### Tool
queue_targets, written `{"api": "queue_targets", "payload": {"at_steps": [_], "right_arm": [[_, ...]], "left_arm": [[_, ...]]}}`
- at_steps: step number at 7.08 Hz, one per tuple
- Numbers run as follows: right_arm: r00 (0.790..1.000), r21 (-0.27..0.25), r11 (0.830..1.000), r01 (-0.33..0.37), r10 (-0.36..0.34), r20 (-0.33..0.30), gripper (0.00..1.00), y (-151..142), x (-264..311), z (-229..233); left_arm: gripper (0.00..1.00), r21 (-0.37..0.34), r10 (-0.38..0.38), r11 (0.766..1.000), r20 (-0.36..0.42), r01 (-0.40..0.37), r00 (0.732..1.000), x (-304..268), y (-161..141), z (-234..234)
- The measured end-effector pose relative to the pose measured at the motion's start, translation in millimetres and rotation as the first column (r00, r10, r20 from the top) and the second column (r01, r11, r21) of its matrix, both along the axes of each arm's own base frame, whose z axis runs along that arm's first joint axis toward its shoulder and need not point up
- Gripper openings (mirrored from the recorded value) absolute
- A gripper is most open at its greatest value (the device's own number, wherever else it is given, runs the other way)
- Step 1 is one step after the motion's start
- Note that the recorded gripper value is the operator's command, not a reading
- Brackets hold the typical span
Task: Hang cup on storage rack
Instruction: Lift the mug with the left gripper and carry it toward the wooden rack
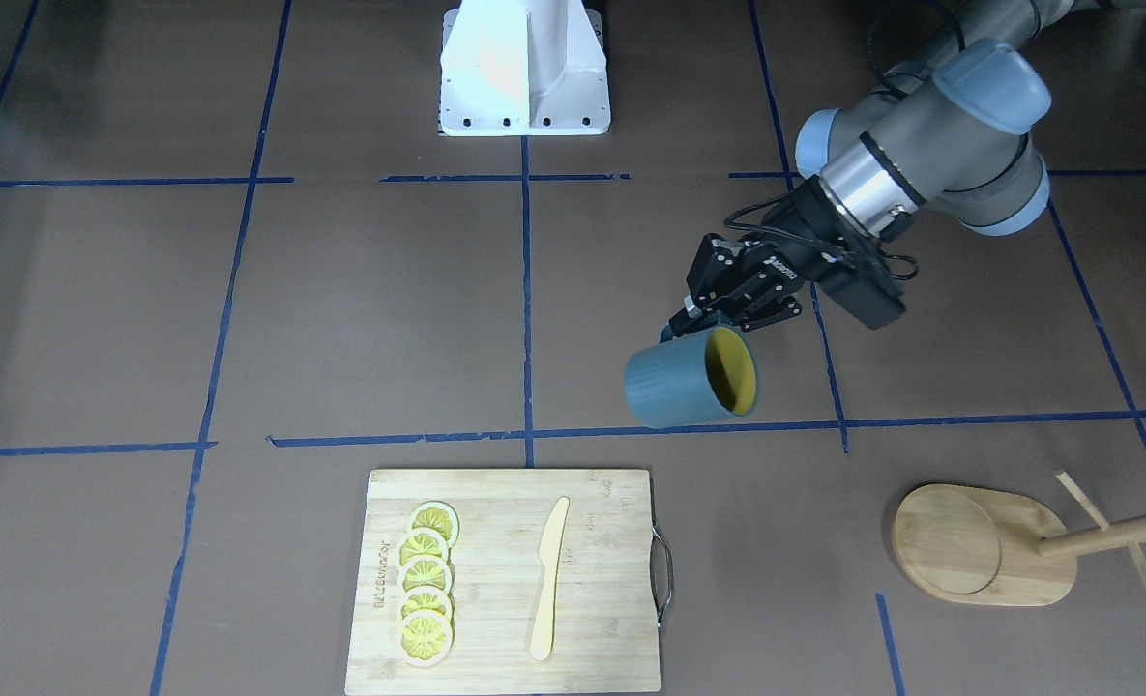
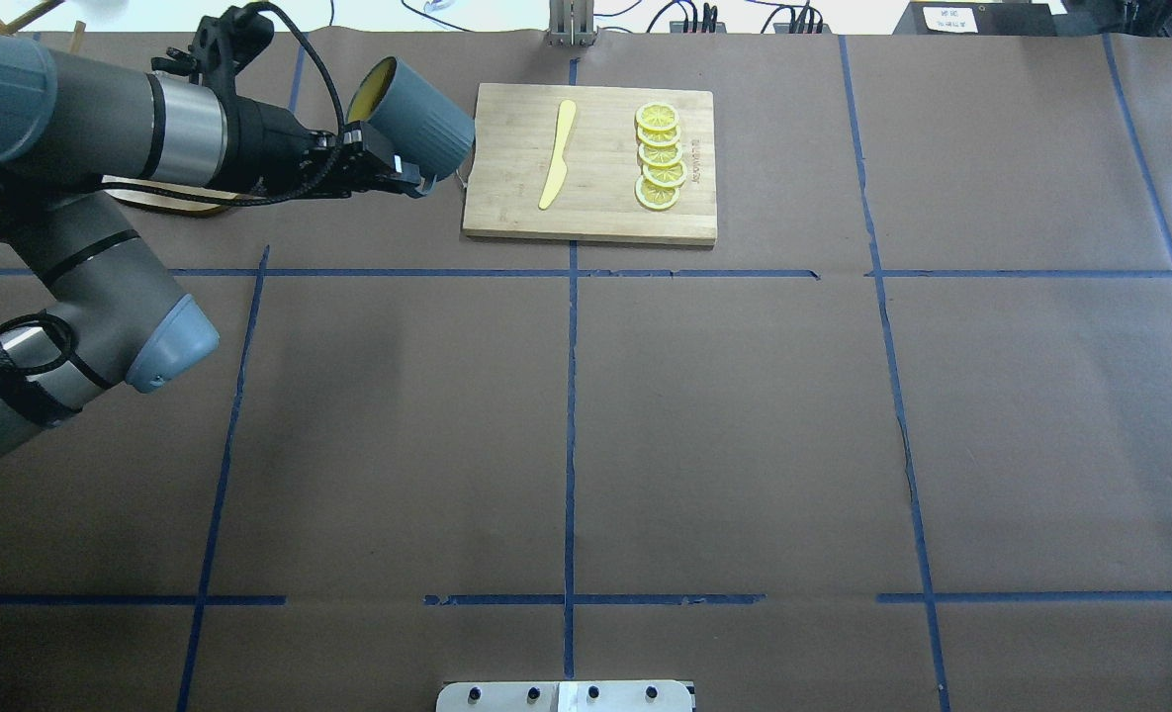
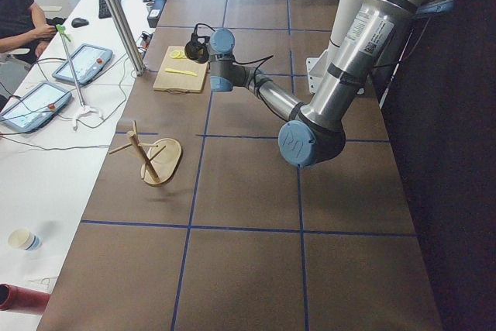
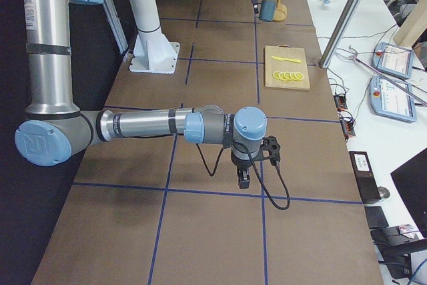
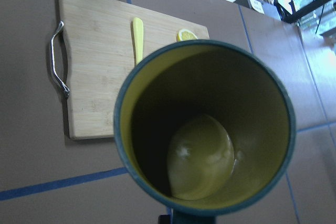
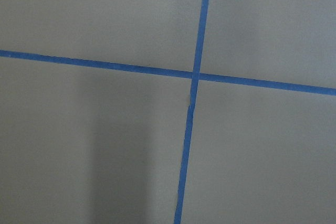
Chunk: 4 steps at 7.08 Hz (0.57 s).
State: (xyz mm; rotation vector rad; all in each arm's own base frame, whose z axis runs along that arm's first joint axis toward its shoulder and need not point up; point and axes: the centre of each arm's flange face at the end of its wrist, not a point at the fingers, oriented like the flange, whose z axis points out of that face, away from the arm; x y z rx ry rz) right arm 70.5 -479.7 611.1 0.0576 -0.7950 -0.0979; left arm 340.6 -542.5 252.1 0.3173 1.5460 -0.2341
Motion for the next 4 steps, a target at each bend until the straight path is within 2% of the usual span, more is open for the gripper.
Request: {"api": "queue_targets", "payload": {"at_steps": [1, 2, 3, 4], "right_arm": [[1.000, -0.002, 1.000, -0.002, 0.002, -0.001, 0.99, 0, 0, 0], [1.000, -0.002, 1.000, -0.003, 0.003, -0.003, 0.99, -1, 1, 0], [1.000, -0.004, 1.000, -0.010, 0.010, -0.005, 0.99, -3, 2, -2], [1.000, -0.009, 1.000, -0.021, 0.021, -0.005, 0.99, -4, 2, -3]], "left_arm": [[0.00, -0.072, -0.076, 0.995, -0.063, 0.071, 0.995, -10, -7, -1], [0.00, -0.138, -0.165, 0.980, -0.131, 0.147, 0.978, -19, -14, -1], [0.00, -0.204, -0.258, 0.955, -0.216, 0.215, 0.942, -27, -20, 4], [0.00, -0.274, -0.345, 0.924, -0.305, 0.265, 0.888, -39, -23, 15]]}}
